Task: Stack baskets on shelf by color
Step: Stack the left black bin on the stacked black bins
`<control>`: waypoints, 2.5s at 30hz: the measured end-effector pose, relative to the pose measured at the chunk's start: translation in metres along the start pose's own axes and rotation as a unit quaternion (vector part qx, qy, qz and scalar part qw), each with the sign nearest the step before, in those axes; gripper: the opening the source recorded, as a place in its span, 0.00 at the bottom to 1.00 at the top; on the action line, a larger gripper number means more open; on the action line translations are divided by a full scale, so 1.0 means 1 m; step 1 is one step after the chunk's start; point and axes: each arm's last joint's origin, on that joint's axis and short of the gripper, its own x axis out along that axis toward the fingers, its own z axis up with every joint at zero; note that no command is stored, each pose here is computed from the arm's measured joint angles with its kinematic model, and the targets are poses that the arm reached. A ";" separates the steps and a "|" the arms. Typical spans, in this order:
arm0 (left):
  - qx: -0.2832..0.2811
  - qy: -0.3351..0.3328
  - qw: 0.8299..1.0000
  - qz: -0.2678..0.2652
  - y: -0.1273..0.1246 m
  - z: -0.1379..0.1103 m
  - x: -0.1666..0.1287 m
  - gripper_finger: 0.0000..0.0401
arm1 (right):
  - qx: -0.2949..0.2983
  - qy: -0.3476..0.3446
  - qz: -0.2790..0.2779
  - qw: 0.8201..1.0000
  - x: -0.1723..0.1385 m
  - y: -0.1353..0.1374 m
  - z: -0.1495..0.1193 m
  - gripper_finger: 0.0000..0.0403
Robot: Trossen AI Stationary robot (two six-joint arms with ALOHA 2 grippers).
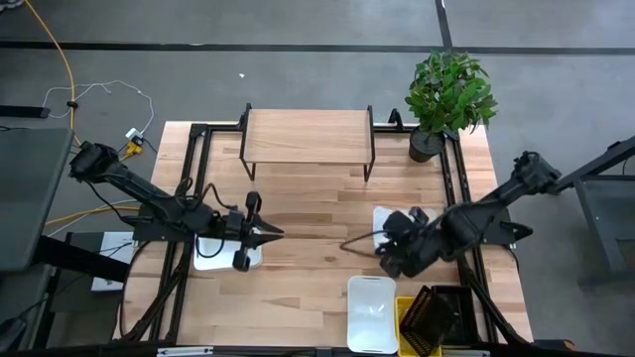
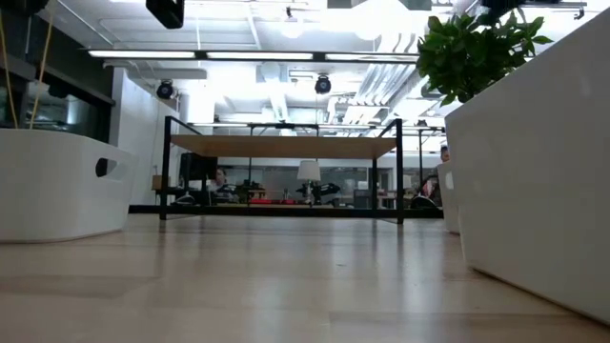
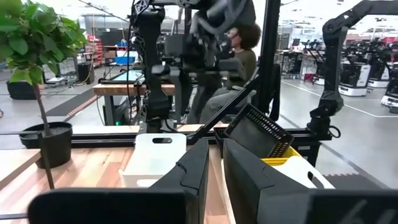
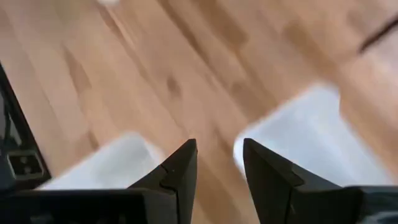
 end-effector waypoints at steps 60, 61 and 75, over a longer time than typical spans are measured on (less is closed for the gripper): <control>-0.004 0.015 1.000 -0.001 -0.001 -0.003 0.000 0.10 | 0.178 0.250 -0.137 0.942 -0.008 0.031 -0.120 0.29; -0.004 0.015 1.000 -0.001 -0.001 -0.003 0.000 0.10 | 0.177 0.253 -0.141 0.941 -0.007 0.032 -0.121 0.29; -0.008 0.015 1.000 -0.001 -0.001 -0.003 0.000 0.10 | 0.146 0.271 -0.155 0.938 0.001 0.035 -0.127 0.27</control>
